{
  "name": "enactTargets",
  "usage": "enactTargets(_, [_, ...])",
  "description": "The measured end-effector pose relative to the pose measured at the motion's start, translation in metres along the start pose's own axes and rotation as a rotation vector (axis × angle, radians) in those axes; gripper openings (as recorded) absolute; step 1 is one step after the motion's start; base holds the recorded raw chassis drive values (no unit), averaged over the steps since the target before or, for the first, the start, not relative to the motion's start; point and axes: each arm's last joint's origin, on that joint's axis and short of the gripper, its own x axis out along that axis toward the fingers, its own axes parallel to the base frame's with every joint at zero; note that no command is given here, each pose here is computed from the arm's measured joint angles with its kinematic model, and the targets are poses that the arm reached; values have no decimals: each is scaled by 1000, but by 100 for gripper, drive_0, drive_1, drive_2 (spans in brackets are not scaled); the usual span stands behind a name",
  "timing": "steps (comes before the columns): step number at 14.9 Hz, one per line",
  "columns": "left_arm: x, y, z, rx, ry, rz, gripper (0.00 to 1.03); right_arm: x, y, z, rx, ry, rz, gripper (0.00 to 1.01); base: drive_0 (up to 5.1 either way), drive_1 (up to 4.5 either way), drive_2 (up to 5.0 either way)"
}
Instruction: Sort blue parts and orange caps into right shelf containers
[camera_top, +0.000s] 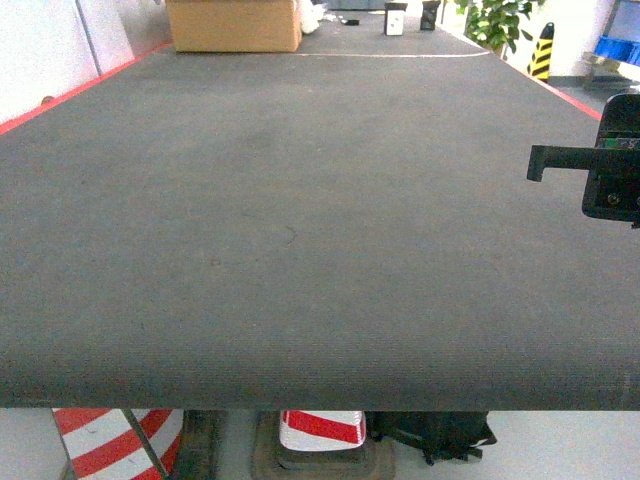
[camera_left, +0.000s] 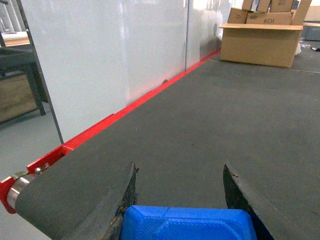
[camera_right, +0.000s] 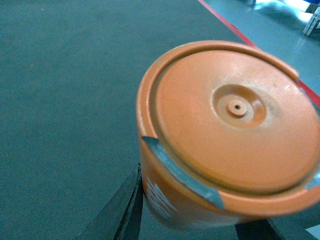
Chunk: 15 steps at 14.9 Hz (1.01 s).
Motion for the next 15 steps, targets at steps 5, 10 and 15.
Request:
enactTargets(5, [0,0,0,0,0,0,41,0,0,0,0,0,0,42,0,0,0])
enactTargets(10, [0,0,0,0,0,0,41,0,0,0,0,0,0,42,0,0,0])
enactTargets(15, [0,0,0,0,0,0,41,0,0,0,0,0,0,42,0,0,0])
